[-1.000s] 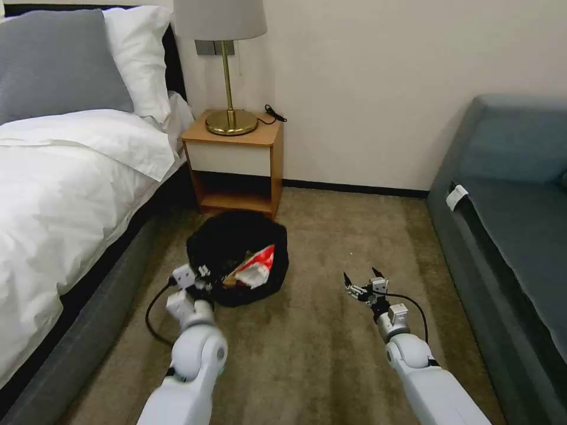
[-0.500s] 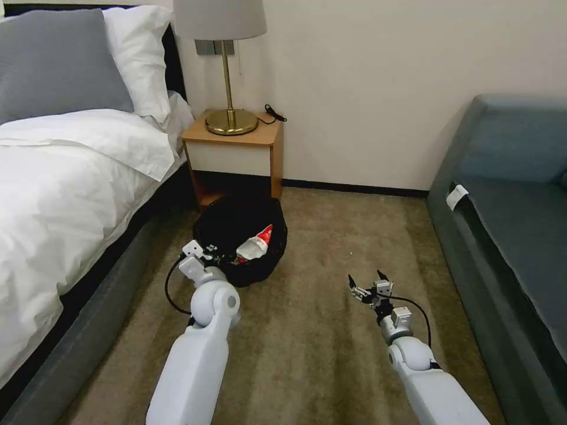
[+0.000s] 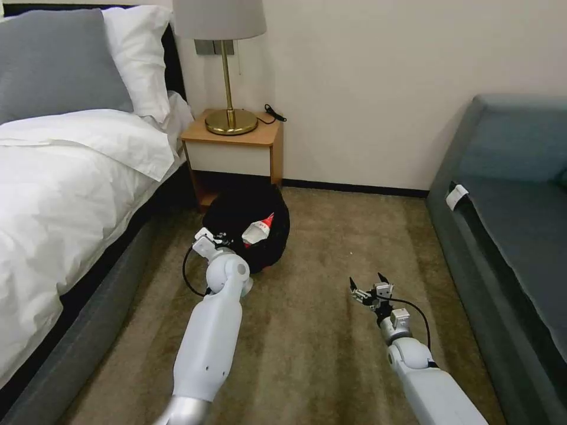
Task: Pick up the trash bin, then pick up the garbage on the floor and place it into the trash bin.
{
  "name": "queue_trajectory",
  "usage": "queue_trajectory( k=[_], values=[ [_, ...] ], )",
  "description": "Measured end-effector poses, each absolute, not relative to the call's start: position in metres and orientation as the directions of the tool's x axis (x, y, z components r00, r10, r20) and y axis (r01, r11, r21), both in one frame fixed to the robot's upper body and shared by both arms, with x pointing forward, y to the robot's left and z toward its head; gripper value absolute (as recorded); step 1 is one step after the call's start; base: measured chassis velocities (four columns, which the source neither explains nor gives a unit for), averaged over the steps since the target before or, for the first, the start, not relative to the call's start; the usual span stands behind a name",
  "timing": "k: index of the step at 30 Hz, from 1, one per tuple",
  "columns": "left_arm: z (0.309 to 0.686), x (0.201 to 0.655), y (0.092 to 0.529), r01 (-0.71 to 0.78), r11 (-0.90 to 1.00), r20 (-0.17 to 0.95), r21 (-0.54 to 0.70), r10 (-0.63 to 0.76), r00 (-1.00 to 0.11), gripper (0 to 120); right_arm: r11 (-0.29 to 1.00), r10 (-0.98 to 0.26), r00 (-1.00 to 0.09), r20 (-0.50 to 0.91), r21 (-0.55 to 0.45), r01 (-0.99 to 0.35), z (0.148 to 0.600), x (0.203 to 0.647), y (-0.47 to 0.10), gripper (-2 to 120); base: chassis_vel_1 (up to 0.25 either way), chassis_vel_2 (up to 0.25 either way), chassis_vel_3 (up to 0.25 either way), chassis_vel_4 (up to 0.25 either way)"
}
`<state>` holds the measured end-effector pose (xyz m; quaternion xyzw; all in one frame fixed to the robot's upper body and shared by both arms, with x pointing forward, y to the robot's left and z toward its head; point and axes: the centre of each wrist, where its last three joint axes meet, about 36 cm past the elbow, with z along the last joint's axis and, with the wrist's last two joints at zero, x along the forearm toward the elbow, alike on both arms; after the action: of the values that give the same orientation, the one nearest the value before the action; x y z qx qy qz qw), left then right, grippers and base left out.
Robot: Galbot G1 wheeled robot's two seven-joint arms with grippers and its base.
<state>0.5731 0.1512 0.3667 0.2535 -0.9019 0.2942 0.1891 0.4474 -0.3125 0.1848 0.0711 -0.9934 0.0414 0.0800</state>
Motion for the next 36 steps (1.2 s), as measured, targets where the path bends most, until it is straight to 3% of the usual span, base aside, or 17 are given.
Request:
queue_trajectory(
  k=[7, 16, 36],
  values=[
    [0.34, 0.583, 0.16, -0.623, 0.675, 0.535, -0.395, -0.382, -0.754, 3, 0.984, -0.152, -0.975, 0.163, -0.069, -0.165, 0.181, 0.447, -0.312, 100, 0.0, 0.0, 0.0, 0.0],
    [0.34, 0.578, 0.162, -0.641, 0.658, 0.585, -0.396, -0.357, -0.728, 2, 0.979, -0.18, -0.969, 0.168, -0.068, -0.194, 0.178, 0.442, -0.312, 100, 0.0, 0.0, 0.0, 0.0],
    [0.361, 0.568, 0.161, -0.622, 0.66, 0.568, -0.42, -0.343, -0.748, 75, 0.975, -0.199, -0.965, 0.174, -0.069, -0.213, 0.175, 0.442, -0.304, 100, 0.0, 0.0, 0.0, 0.0]
  ],
)
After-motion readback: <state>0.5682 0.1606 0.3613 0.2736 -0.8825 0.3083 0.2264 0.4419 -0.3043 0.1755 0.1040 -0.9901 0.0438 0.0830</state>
